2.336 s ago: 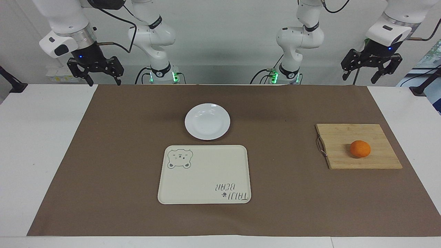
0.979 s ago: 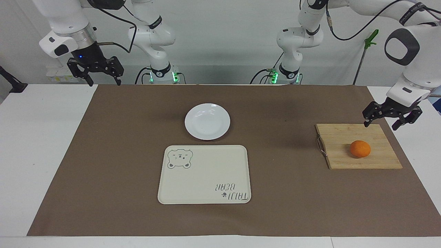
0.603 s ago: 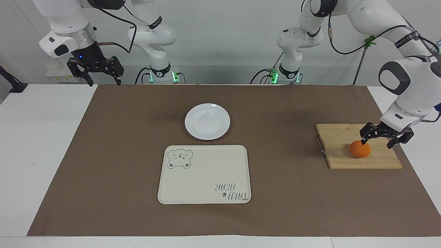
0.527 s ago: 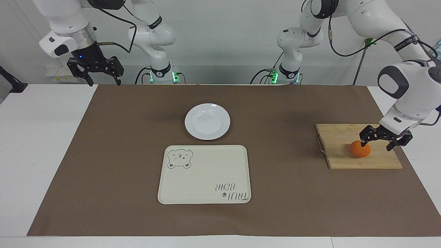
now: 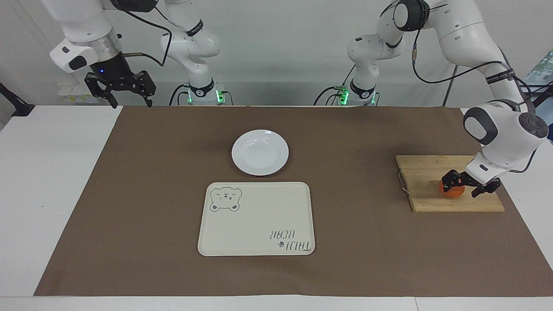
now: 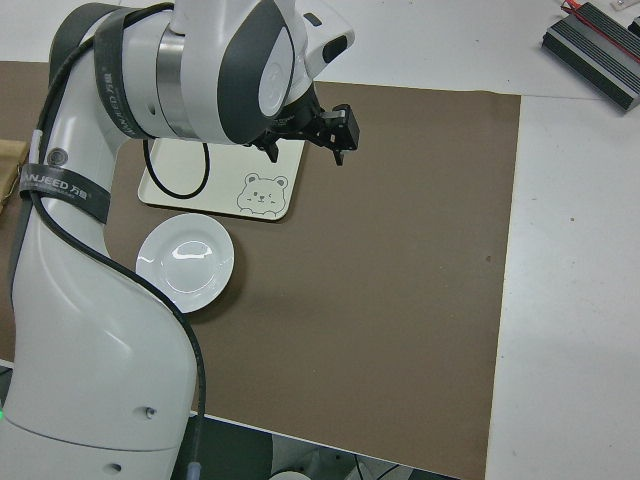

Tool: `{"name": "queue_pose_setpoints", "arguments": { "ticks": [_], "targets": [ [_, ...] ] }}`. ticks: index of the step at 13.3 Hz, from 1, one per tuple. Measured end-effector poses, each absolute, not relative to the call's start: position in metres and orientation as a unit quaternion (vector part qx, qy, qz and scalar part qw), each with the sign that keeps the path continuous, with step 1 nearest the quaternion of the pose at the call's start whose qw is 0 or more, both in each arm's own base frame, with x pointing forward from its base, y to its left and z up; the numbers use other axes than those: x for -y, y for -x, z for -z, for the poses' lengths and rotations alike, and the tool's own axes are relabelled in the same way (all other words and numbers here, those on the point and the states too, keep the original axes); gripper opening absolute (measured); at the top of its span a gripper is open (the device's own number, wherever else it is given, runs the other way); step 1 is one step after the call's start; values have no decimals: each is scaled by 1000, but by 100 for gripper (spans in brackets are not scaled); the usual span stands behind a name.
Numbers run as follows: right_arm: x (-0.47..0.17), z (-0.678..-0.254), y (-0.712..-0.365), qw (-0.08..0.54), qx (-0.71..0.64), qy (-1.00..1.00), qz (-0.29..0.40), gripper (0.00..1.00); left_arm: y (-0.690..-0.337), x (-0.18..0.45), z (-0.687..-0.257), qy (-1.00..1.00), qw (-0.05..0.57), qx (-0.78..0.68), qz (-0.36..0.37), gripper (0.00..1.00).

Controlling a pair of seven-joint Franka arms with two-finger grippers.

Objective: Place orange and plate with both arms

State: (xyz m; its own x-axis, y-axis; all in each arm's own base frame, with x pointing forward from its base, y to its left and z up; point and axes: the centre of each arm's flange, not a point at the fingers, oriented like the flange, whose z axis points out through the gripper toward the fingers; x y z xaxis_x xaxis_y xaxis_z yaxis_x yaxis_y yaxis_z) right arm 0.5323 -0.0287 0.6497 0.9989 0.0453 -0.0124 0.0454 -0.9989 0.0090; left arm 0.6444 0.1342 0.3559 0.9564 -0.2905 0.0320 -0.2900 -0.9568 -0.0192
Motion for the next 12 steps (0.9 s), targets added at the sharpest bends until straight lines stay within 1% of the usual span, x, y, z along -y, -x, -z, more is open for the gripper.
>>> {"name": "queue_pose_setpoints", "arguments": {
  "ticks": [5, 7, 8, 9, 10, 11, 12],
  "targets": [
    [28, -648, -536, 6, -23, -1000, -9, 100, -632, -136, -331, 990, 5, -143, 9, 100],
    [28, -643, -536, 6, -24, -1000, -8, 100, -630, -141, -329, 990, 4, -139, 8, 99],
    [28, -642, -535, 5, -24, -1000, -7, 100, -629, -142, -330, 990, 4, -138, 8, 93],
    [28, -641, -535, 5, -24, -1000, -6, 100, -629, -142, -330, 990, 4, -138, 8, 93],
    [27, -640, -534, 4, -24, -1000, -4, 100, -629, -142, -331, 990, 4, -138, 9, 83],
    [26, -638, -534, 0, -25, -1000, -3, 100, -629, -142, -334, 990, 5, -138, 11, 78],
    [23, -637, -534, -9, -25, -1000, -2, 100, -629, -141, -338, 990, 5, -139, 14, 78]
  ]
}}
